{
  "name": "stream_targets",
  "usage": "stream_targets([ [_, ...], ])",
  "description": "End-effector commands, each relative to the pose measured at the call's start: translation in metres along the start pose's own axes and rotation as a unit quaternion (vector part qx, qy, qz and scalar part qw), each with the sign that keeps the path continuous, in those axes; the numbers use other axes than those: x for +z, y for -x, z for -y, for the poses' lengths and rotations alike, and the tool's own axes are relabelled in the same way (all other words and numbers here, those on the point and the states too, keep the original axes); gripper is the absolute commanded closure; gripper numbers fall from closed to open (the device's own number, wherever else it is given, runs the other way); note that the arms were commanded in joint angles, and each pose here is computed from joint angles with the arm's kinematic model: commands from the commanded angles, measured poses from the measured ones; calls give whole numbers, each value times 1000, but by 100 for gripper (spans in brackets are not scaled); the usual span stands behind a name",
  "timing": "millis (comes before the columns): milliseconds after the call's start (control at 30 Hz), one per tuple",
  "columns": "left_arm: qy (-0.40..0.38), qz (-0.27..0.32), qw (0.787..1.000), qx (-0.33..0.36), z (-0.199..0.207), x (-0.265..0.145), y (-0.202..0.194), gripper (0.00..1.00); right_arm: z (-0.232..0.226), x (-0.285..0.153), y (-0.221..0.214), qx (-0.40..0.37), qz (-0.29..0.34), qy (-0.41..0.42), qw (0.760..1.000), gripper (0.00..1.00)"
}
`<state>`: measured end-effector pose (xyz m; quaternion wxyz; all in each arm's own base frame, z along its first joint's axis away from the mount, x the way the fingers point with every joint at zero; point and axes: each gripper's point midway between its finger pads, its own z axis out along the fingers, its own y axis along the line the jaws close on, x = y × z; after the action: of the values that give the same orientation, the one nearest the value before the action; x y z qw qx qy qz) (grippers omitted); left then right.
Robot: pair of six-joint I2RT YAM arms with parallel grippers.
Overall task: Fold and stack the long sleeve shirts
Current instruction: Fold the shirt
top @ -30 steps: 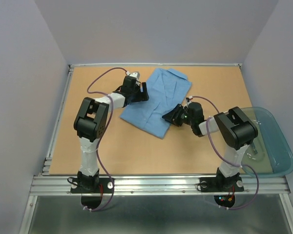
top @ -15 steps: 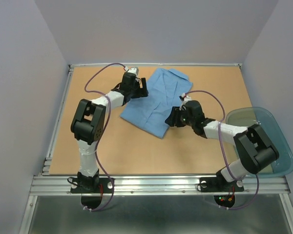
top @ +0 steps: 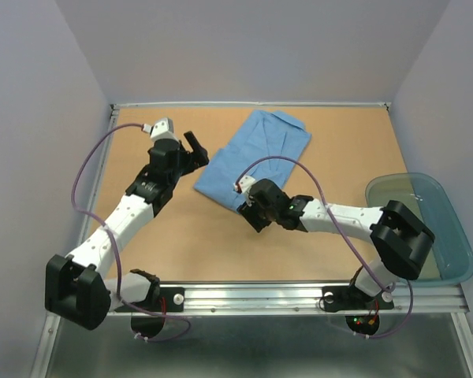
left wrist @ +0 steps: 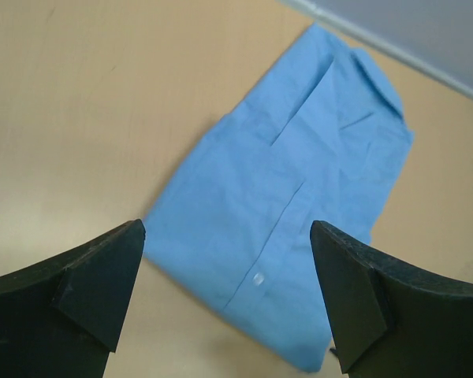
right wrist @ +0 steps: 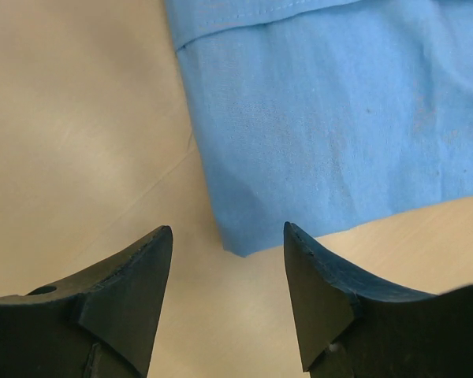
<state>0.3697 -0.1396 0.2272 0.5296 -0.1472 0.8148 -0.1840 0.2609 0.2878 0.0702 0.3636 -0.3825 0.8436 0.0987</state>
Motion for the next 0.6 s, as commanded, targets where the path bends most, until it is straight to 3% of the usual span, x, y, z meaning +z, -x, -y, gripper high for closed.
stream_targets([
  [0,49,-33,998,-15,-39,-25,-37,1,7,3,2,-84,-33,-43,995,36],
  [367,41,-92,992,-81,-63,-58,-98,1,5,26,-24,-174,-88,-88,977,41],
  [433,37,-100,990,-93,-63,-58,-105,1,5,32,-31,-180,-100,-91,974,47],
  [567,34,-121,984,-125,-62,-56,-119,1,-2,39,-36,-187,-108,-79,973,70],
])
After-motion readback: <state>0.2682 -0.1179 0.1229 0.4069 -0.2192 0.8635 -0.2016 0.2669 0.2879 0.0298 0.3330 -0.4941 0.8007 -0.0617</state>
